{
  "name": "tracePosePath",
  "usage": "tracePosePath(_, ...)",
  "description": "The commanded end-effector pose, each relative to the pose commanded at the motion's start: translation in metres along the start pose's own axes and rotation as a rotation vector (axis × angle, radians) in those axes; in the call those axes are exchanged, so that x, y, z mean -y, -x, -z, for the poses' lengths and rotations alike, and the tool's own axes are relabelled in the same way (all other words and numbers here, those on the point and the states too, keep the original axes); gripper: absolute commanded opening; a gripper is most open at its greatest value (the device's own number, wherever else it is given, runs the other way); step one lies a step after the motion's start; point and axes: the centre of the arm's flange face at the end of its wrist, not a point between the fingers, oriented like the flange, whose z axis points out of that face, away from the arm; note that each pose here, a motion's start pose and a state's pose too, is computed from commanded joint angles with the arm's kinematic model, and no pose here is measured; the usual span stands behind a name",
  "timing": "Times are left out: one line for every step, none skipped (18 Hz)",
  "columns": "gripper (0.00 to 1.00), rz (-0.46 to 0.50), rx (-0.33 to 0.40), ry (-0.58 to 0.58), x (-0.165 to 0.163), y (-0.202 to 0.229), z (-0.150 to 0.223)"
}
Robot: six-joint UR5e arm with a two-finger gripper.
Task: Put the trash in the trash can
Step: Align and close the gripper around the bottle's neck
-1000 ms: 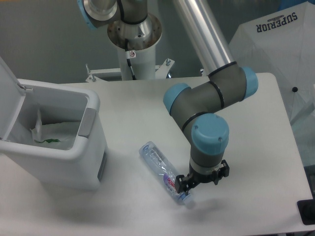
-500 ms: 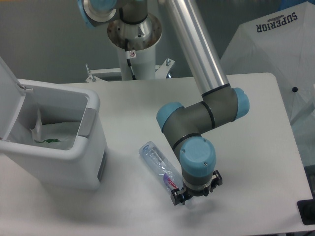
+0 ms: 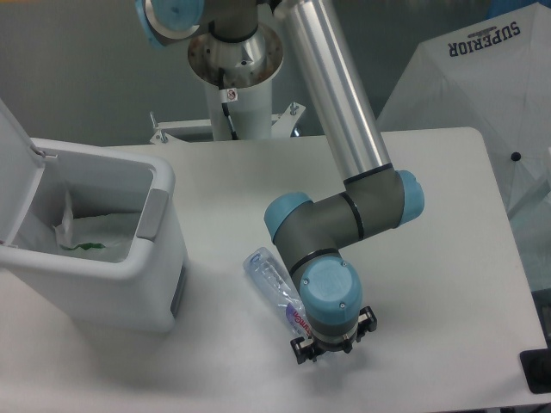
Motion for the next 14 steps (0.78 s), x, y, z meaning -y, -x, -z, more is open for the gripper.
tracePosePath(0.86, -0.003, 0.001, 0.003, 0.0001, -0.0024, -0.0025)
tracePosePath(0.85, -0.007, 0.001, 0.004, 0.0001, -0.0049, -0.0038)
tracePosePath(0.82, -0.005, 0.001, 0.005, -0.0003, -0.005, -0.0045)
tracePosePath(0.81, -0.007, 0.001, 0.005, -0.0005, -0.0062, -0.0044)
tracePosePath(0.78, -0.007, 0.001, 0.007, -0.0006, -0.0063, -0.0055)
tracePosePath(0.77, -0.007, 0.003, 0.007, -0.0006, -0.0061, -0.0056)
tracePosePath(0.75, -0.009, 0.006, 0.011, -0.0008, -0.0074, -0.0088)
tracePosePath(0.74, -0.009, 0.015, 0.011, -0.001, -0.0076, -0.0087)
tracePosePath(0.72, -0.012, 0.022, 0.012, -0.0016, -0.0104, -0.0094)
tracePosePath(0.71, -0.012, 0.024, 0.012, -0.0016, -0.0103, -0.0095)
tracePosePath(0.71, -0.012, 0.025, 0.012, -0.0016, -0.0101, -0.0094)
tracePosePath(0.71, -0.012, 0.025, 0.012, -0.0016, -0.0101, -0.0094)
tracePosePath(0.71, -0.014, 0.025, 0.012, -0.0018, -0.0112, -0.0093)
tracePosePath(0.71, -0.014, 0.025, 0.012, -0.0018, -0.0113, -0.0093)
